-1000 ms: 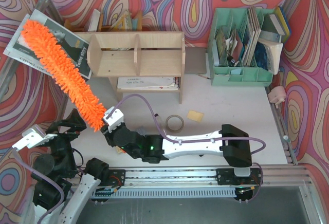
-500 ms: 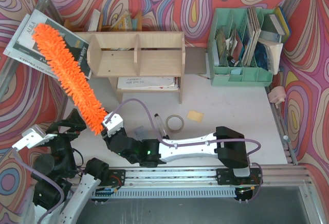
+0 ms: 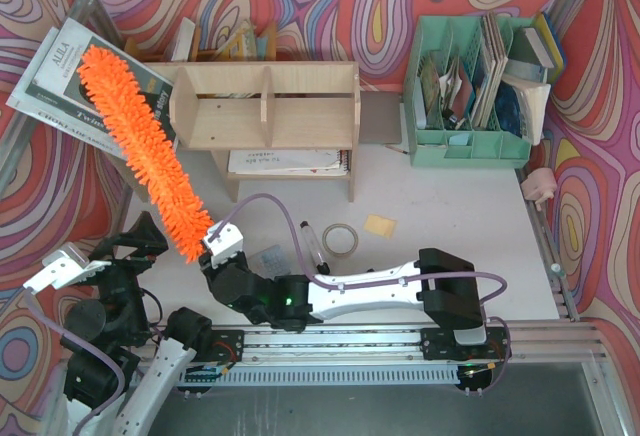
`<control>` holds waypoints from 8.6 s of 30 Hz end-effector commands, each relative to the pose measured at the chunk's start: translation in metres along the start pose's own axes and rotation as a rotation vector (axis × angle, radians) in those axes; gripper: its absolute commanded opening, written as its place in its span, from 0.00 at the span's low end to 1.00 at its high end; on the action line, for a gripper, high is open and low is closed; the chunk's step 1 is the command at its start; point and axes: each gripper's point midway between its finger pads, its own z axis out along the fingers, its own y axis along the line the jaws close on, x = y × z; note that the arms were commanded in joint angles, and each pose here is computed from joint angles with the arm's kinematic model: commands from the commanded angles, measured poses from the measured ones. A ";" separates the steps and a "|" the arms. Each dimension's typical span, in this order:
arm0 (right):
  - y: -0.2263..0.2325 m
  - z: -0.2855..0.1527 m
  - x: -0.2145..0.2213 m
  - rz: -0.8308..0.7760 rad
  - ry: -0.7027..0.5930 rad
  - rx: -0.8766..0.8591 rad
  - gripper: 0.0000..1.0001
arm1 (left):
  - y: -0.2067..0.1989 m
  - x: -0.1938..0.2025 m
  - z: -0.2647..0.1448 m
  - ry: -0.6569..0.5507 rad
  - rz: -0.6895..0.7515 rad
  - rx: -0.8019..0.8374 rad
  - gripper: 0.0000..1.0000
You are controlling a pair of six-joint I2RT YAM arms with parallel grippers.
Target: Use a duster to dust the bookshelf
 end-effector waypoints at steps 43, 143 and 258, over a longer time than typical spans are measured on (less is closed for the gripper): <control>-0.018 0.009 0.006 0.128 0.029 0.083 0.00 | -0.002 0.000 0.001 -0.010 -0.014 0.007 0.98; -0.170 -0.067 -0.109 -0.247 0.254 0.417 0.00 | -0.006 0.006 0.003 0.010 -0.015 0.018 0.98; -0.266 -0.185 -0.136 -0.219 0.339 0.682 0.00 | -0.004 0.007 0.004 0.011 -0.010 0.002 0.98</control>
